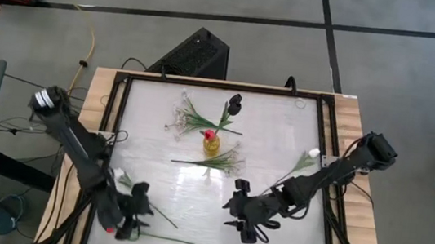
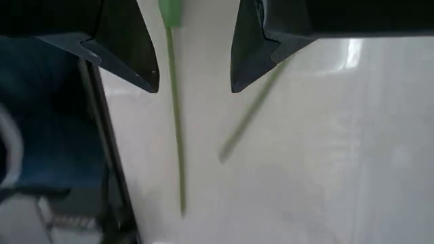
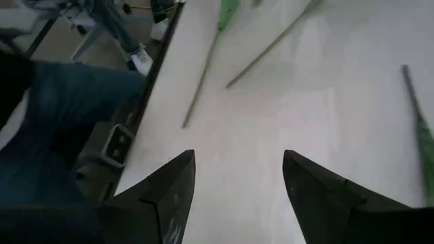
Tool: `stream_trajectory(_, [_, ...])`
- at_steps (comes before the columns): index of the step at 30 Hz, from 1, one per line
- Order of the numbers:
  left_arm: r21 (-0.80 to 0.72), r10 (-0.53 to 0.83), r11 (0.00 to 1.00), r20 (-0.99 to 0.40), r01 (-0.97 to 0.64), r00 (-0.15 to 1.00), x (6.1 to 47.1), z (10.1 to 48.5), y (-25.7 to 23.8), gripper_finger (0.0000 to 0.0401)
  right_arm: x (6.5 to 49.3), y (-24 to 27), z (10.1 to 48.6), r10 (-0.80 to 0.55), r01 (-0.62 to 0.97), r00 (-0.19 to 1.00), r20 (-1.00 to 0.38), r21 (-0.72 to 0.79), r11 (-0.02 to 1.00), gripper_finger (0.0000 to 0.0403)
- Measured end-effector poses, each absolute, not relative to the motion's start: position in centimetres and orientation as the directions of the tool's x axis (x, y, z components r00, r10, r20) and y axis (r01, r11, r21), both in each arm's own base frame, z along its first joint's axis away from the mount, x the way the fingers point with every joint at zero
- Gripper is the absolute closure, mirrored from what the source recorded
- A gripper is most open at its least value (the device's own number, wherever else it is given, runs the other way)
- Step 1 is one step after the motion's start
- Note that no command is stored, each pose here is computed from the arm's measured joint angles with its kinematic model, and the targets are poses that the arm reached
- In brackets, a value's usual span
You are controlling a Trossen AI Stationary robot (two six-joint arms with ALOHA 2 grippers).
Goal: Sort flowers into vase by color
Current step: Put the red tulip into the yellow flower vase
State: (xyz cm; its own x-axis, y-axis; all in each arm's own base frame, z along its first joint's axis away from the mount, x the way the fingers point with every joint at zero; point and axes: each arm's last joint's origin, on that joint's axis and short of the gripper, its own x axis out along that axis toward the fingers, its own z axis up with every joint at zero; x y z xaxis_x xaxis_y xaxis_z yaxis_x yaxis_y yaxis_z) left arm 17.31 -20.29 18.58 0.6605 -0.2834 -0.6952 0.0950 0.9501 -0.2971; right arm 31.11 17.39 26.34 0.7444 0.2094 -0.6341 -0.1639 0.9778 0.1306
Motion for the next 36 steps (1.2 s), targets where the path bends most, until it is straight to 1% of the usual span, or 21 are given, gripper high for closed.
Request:
stream_trajectory(7, [-0.247, -0.249, 0.965, -0.755, 0.088, 0.606, 18.6, 17.2, -23.6, 0.0230, 31.6, 16.4, 26.3, 0.193, -0.139, 0.748, -0.635, 0.135, 0.981, 0.0154])
stream_trajectory(13, [-0.221, -0.197, 0.975, -0.807, 0.024, 0.557, 18.5, 14.1, -24.7, 0.0230, 31.6, 16.5, 26.3, 0.195, -0.140, 0.747, -0.636, 0.136, 0.981, 0.0154])
stream_trajectory(19, [-0.207, -0.164, 0.978, -0.813, -0.013, 0.559, 17.7, 12.0, -26.0, 0.0230, 30.9, 17.6, 26.2, 0.219, -0.176, 0.731, -0.646, 0.132, 0.976, 0.0154])
stream_trajectory(22, [-0.200, -0.144, 0.979, -0.804, -0.034, 0.578, 16.8, 11.8, -26.4, 0.0236, 30.6, 18.2, 26.2, 0.233, -0.194, 0.728, -0.645, 0.132, 0.972, 0.0154])
stream_trajectory(24, [-0.196, -0.137, 0.980, -0.798, -0.038, 0.587, 16.3, 11.7, -26.7, 0.0249, 30.4, 18.5, 26.2, 0.236, -0.200, 0.727, -0.644, 0.129, 0.971, 0.0154])
stream_trajectory(27, [-0.202, -0.141, 0.979, -0.803, -0.041, 0.579, 15.7, 11.7, -26.9, 0.0282, 30.1, 18.9, 26.3, 0.222, -0.196, 0.736, -0.640, 0.112, 0.974, 0.0154])
stream_trajectory(33, [-0.197, -0.136, 0.979, -0.820, -0.052, 0.556, 15.3, 11.6, -26.9, 0.0385, 29.9, 19.2, 26.3, 0.213, -0.180, 0.744, -0.633, 0.116, 0.977, 0.0154])
stream_trajectory(36, [-0.176, -0.119, 0.983, -0.818, -0.048, 0.563, 15.3, 11.7, -26.7, 0.0395, 29.9, 19.2, 26.3, 0.212, -0.165, 0.744, -0.633, 0.133, 0.977, 0.0154])
